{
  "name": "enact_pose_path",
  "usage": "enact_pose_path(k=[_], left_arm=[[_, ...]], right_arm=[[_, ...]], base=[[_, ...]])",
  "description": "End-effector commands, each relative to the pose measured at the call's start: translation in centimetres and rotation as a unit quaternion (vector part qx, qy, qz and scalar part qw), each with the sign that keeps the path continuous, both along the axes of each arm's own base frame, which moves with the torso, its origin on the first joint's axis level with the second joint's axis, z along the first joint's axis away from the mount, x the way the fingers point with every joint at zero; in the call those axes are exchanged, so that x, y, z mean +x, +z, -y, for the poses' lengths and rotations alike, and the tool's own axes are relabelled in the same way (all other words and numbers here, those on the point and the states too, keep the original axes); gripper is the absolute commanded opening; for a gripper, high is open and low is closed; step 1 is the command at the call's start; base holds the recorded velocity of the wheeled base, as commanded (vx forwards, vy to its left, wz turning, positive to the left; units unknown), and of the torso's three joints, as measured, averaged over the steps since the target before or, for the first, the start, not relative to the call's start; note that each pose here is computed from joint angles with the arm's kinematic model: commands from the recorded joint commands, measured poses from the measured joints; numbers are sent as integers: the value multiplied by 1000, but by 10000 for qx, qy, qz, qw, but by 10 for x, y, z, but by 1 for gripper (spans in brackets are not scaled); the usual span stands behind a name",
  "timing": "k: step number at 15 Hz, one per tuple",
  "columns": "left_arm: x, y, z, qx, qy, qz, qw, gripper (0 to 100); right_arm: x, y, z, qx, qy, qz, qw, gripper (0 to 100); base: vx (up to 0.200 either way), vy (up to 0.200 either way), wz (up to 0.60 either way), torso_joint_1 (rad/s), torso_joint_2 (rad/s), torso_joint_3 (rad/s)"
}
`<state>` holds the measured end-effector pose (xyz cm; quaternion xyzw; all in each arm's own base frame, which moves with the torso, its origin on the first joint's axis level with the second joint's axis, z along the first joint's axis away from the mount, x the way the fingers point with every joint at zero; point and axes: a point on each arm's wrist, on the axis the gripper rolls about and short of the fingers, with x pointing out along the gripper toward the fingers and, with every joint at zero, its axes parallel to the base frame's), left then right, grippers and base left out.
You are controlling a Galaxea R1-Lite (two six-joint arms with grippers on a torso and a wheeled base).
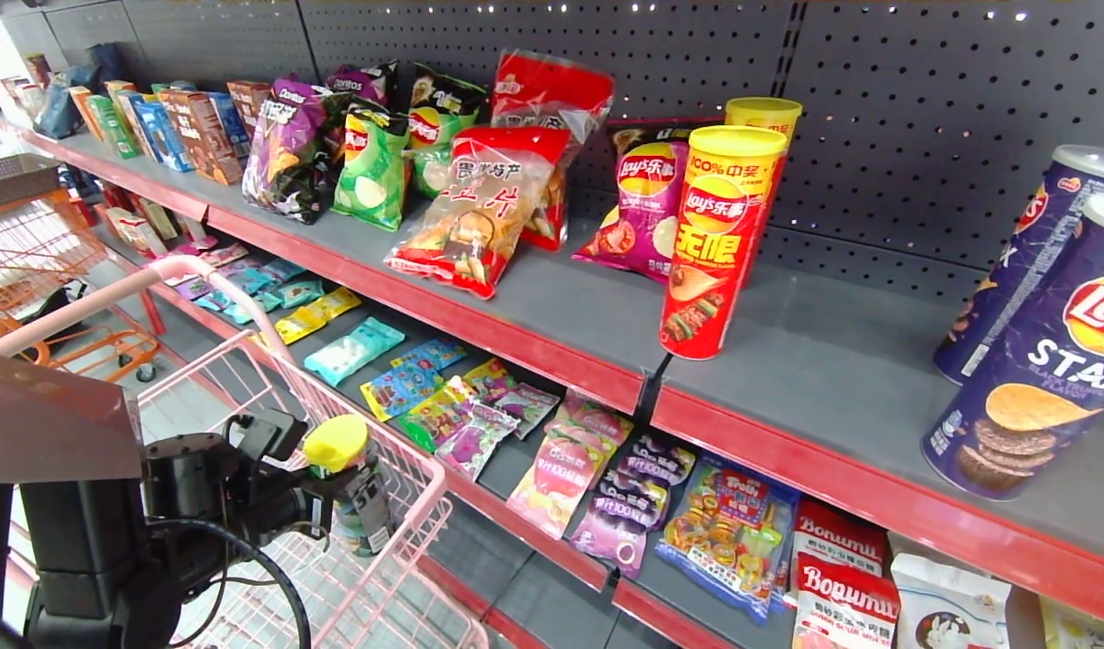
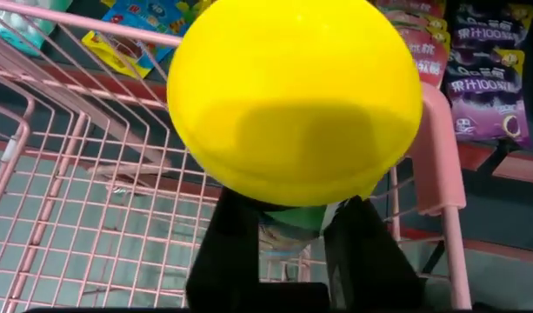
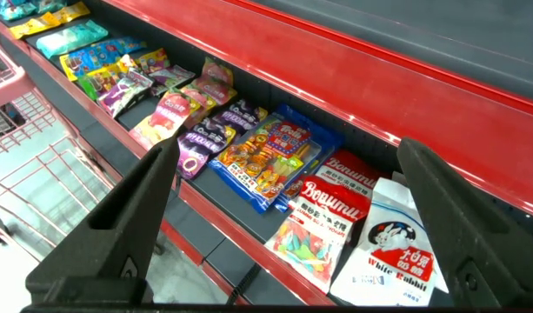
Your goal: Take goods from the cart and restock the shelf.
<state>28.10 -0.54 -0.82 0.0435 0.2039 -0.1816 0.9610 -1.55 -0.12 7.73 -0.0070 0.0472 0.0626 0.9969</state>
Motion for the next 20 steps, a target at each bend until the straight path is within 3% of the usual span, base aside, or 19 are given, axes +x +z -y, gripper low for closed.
enact_pose_path(k=[1,2,5,7,8,10,15,16,17,20], left_arm=[[0,1,0,-13,10,19,10000,0],[-1,5,-1,-32,27,58,10000,0],[-1,40,-5,-169,177,622,9978,0],[-1,74,-14,-195,356,825,9958,0],[0,93,-18,-310,466,891,9944,0],[-4,127,-23,-401,587,1005,9924,0],[-56,224,-18,-545,608,1312,9880,0],[-62,232,-17,-586,617,1344,9873,0],[-88,258,-15,-660,631,1432,9855,0],[-152,276,-9,-667,598,1468,9851,0]], right_arm=[[0,0,0,-4,5,-7,10000,100],[0,0,0,-4,5,-7,10000,100],[0,0,0,-4,5,-7,10000,100],[0,0,0,-4,5,-7,10000,100],[0,0,0,-12,6,-6,10000,100],[0,0,0,-4,5,-7,10000,100],[0,0,0,-4,5,-7,10000,100],[0,0,0,-4,5,-7,10000,100],[0,0,0,-4,5,-7,10000,100],[0,0,0,-4,12,-7,10000,100]], base=[[0,0,0,0,0,0],[0,0,0,0,0,0],[0,0,0,0,0,0],[0,0,0,0,0,0],[0,0,0,0,0,0],[0,0,0,0,0,0],[0,0,0,0,0,0],[0,0,0,0,0,0],[0,0,0,0,0,0],[0,0,0,0,0,0]])
